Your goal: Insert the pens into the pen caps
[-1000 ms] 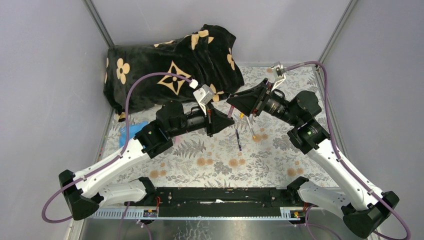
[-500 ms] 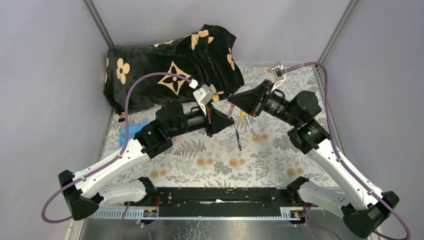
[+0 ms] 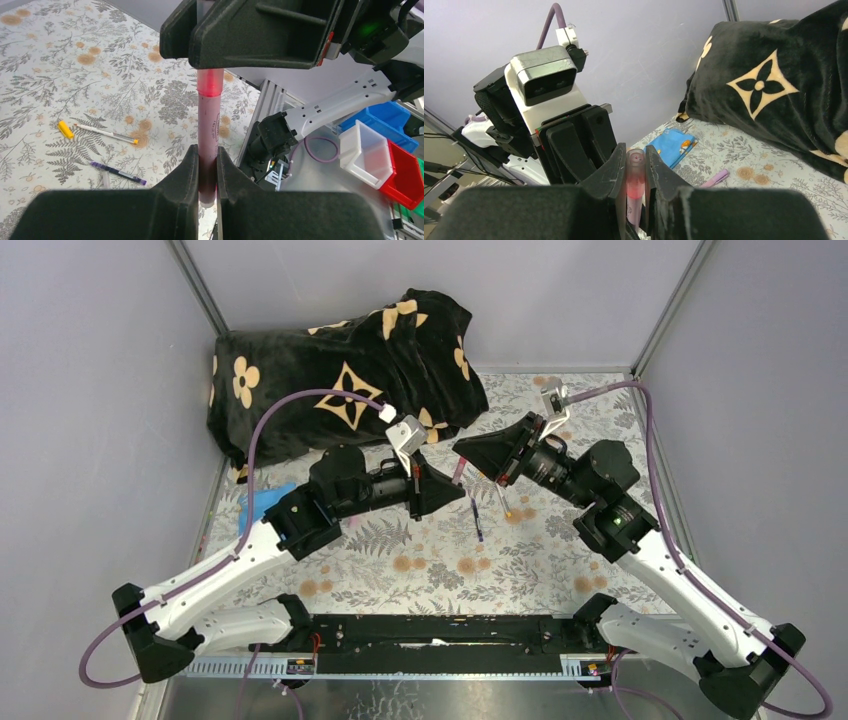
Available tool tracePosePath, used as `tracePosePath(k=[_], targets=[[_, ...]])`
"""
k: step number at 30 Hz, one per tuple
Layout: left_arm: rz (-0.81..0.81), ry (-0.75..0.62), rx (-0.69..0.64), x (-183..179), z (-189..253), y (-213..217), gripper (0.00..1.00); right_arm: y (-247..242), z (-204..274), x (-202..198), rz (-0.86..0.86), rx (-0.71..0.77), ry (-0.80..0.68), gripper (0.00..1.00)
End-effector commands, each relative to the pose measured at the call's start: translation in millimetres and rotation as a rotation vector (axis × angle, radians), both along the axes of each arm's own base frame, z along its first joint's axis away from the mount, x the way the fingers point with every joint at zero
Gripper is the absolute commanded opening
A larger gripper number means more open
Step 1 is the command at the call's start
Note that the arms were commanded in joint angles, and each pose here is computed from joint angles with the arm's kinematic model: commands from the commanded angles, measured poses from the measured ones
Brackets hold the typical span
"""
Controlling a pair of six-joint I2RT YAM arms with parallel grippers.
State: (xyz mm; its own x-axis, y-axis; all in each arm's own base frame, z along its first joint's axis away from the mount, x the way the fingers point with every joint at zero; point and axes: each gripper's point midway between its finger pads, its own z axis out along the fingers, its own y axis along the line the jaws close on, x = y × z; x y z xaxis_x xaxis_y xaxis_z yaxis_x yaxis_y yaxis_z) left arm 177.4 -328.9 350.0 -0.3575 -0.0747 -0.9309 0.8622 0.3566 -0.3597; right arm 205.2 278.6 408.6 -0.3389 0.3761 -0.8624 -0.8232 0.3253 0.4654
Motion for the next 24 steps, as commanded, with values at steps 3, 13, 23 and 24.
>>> tracePosePath(k=[3,13,23,24], targets=[[0.010,-0.252,-0.372,-16,142,23,0.00,26,-78,-31,0.078,-0.227,0.098,0.00],[-0.019,-0.328,-0.438,-27,184,29,0.00,25,-115,-53,0.125,-0.308,0.166,0.00],[-0.002,-0.399,-0.466,-28,212,35,0.00,15,-155,-77,0.160,-0.421,0.219,0.00],[0.000,-0.401,-0.467,-28,213,35,0.00,14,-158,-80,0.167,-0.424,0.228,0.00]])
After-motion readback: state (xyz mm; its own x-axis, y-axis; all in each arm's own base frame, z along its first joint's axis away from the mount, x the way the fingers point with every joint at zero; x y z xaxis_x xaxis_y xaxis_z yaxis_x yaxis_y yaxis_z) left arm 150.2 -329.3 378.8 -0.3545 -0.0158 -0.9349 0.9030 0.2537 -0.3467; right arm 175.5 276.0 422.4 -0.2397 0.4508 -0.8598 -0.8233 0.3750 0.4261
